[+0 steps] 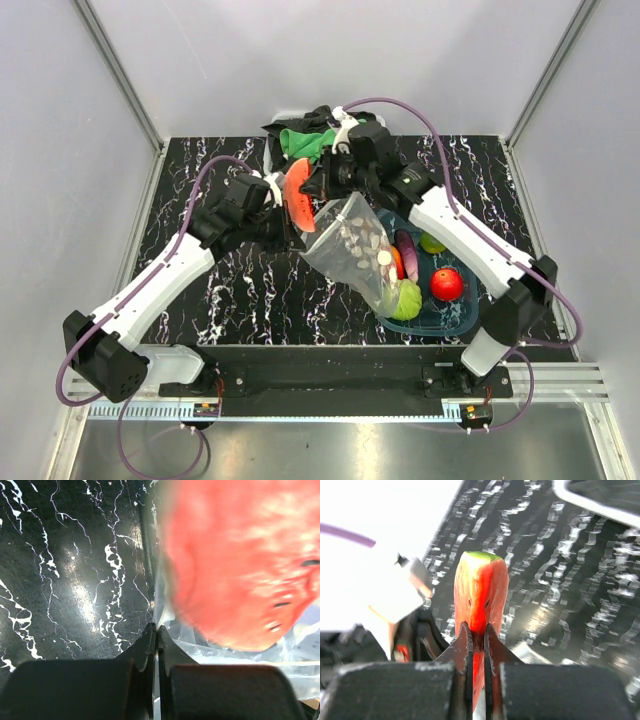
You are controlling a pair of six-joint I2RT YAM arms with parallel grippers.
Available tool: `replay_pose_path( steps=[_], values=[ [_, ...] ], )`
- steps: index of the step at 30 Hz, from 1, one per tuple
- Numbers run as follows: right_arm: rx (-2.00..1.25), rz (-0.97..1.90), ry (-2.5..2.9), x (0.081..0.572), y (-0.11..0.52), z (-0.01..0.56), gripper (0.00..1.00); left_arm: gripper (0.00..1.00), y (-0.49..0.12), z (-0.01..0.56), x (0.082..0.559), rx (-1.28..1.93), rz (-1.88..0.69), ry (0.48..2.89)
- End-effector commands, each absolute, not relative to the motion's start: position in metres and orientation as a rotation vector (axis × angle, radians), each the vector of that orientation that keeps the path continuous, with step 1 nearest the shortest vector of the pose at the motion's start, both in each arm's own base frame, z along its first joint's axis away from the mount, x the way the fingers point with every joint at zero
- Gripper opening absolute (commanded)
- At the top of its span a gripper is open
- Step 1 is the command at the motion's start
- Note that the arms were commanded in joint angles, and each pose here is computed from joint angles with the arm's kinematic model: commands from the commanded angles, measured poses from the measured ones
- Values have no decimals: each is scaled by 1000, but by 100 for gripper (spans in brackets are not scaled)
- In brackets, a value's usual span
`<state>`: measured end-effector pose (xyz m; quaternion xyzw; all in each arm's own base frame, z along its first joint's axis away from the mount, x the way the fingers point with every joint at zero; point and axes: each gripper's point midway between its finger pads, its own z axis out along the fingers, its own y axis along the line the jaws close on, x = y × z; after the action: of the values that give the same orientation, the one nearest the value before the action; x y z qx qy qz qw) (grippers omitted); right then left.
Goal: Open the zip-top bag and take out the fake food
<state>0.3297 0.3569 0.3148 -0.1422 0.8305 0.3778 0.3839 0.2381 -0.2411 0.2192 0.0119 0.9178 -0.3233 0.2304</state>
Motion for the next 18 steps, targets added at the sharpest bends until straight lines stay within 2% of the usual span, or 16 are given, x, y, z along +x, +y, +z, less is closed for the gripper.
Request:
replay_pose_path(
  steps=[1, 5, 9, 13, 17, 18],
  values=[
    [-314, 1198, 2051, 331, 387, 347, 0, 0, -249, 260, 248, 58, -948, 2404],
    [-244, 1387, 2038, 326, 406, 352, 0, 0, -250, 261, 254, 56, -928, 2402],
    [-207, 1390, 2021, 335, 405, 359, 0, 0, -248, 253, 262, 72, -880, 2422],
    [-102, 1378, 2026, 356, 378, 370, 0, 0, -232, 242, 266, 61, -783, 2454],
    [10, 1201, 2122, 372, 309, 345, 0, 0, -209, 236, 278, 31, -680, 2457],
    [-2, 1150, 2152, 362, 290, 339, 0, 0, -206, 240, 281, 56, -661, 2446]
  ],
)
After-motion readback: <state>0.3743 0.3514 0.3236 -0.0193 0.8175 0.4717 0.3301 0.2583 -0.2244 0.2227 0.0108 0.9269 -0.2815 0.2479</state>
